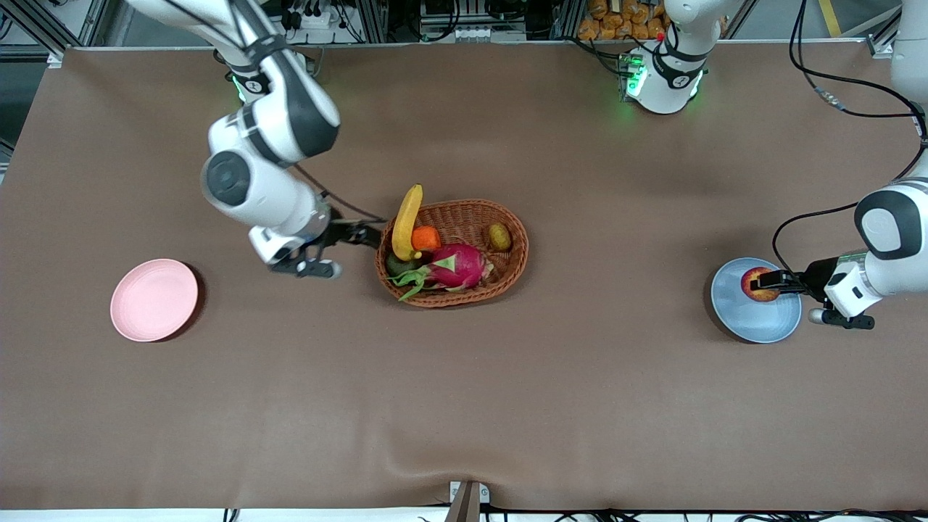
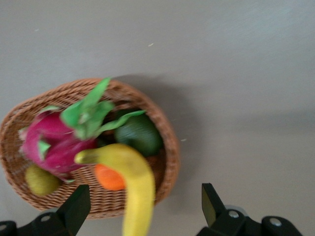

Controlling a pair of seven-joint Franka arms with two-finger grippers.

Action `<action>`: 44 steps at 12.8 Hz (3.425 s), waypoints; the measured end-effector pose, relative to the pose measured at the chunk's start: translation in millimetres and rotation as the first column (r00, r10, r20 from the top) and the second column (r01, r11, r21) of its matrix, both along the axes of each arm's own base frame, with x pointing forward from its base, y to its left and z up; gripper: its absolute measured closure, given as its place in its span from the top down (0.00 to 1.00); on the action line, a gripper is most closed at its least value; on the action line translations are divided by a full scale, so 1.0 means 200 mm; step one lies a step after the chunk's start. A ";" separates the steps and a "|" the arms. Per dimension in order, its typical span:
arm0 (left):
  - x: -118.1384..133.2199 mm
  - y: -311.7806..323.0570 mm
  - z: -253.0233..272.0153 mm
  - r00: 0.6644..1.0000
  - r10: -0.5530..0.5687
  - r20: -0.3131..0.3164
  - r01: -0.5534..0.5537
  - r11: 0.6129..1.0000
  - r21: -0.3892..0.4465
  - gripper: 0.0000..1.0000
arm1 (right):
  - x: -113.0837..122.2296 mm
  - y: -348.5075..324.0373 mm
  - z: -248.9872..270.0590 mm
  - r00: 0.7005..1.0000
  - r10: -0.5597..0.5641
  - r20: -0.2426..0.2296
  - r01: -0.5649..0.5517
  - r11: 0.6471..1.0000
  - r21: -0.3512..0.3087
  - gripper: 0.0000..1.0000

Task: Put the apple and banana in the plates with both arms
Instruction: 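Lower the apple onto the blue plate while the right gripper reaches the banana, then open the left gripper over the plate while the right gripper grasps the banana, then carry the banana to the pink plate while the left gripper withdraws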

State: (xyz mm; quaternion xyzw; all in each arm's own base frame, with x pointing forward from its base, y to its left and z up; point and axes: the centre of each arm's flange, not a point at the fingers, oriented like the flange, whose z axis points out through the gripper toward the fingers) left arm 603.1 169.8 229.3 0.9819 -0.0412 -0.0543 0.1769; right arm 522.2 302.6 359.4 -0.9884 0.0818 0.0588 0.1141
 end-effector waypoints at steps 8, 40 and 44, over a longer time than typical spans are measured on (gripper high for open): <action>-0.05 0.11 -0.18 0.995 0.104 0.003 -0.101 0.972 -0.213 0.70 | -0.28 0.22 -0.22 0.990 0.126 0.061 -0.124 0.991 -0.048 1.00; -0.08 -1.34 1.89 0.986 0.116 0.115 -0.151 0.918 0.368 1.00 | 0.30 -2.05 -0.01 0.966 0.257 -0.027 -0.258 0.956 -0.142 0.47; -0.11 -1.36 2.00 0.981 0.119 0.152 -0.169 0.909 0.382 1.00 | 0.34 -2.20 -0.30 0.965 0.261 -0.032 -0.262 0.950 -0.170 0.47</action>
